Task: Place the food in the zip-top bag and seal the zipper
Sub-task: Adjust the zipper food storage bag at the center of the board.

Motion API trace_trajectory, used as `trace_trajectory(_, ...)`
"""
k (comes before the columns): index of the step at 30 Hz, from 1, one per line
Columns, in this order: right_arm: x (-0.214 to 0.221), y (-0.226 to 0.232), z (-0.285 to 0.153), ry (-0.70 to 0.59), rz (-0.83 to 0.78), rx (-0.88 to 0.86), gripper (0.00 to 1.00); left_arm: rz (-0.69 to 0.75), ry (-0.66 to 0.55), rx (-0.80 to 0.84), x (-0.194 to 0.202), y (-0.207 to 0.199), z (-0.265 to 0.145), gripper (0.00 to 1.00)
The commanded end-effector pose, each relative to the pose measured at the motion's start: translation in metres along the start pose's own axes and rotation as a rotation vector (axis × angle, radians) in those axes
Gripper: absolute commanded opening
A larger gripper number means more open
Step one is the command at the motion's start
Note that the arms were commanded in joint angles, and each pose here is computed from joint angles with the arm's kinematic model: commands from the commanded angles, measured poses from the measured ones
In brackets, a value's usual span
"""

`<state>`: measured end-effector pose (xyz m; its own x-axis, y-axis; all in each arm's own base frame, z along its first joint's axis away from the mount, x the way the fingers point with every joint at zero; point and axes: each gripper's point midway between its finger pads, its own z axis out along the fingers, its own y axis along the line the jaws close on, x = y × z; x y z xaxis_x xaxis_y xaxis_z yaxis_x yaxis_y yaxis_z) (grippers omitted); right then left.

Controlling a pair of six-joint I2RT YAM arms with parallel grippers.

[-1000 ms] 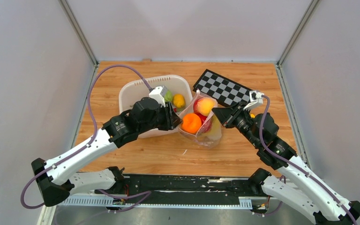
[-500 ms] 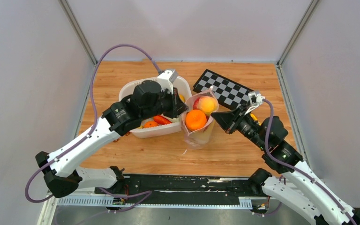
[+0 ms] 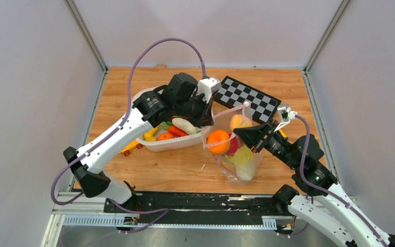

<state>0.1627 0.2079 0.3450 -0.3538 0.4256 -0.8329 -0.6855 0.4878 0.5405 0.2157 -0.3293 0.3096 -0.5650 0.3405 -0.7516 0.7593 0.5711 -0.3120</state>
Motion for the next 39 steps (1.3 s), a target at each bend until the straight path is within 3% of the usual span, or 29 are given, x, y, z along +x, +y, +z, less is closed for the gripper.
trace_trajectory(1, -0.021, 0.007, 0.014, -0.047, 0.081, 0.011, 0.00, 0.075, -0.072, 0.166, -0.014, -0.031, -0.011, 0.00)
trace_trajectory(11, -0.007, 0.002, 0.040, -0.011, 0.159, 0.002, 0.00, 0.011, -0.132, 0.304, -0.023, -0.059, 0.006, 0.00)
trace_trajectory(20, -0.008, 0.000, 0.051, -0.050, 0.199, -0.006, 0.00, 0.001, -0.095, 0.206, -0.014, -0.056, 0.026, 0.00)
trace_trajectory(24, 0.012, -0.032, 0.055, 0.015, 0.228, 0.166, 0.00, -0.006, -0.112, 0.180, -0.020, -0.056, 0.026, 0.00)
trace_trajectory(29, 0.033, -0.070, 0.046, -0.002, 0.276, 0.329, 0.00, -0.032, -0.129, 0.248, -0.017, -0.066, 0.027, 0.00)
trace_trajectory(34, 0.041, -0.066, 0.040, 0.087, 0.180, 0.316, 0.00, -0.029, -0.118, 0.263, -0.010, -0.067, 0.026, 0.00)
trace_trajectory(39, 0.052, -0.041, 0.021, 0.263, 0.018, 0.192, 0.00, -0.035, -0.104, 0.105, -0.003, -0.039, 0.025, 0.00)
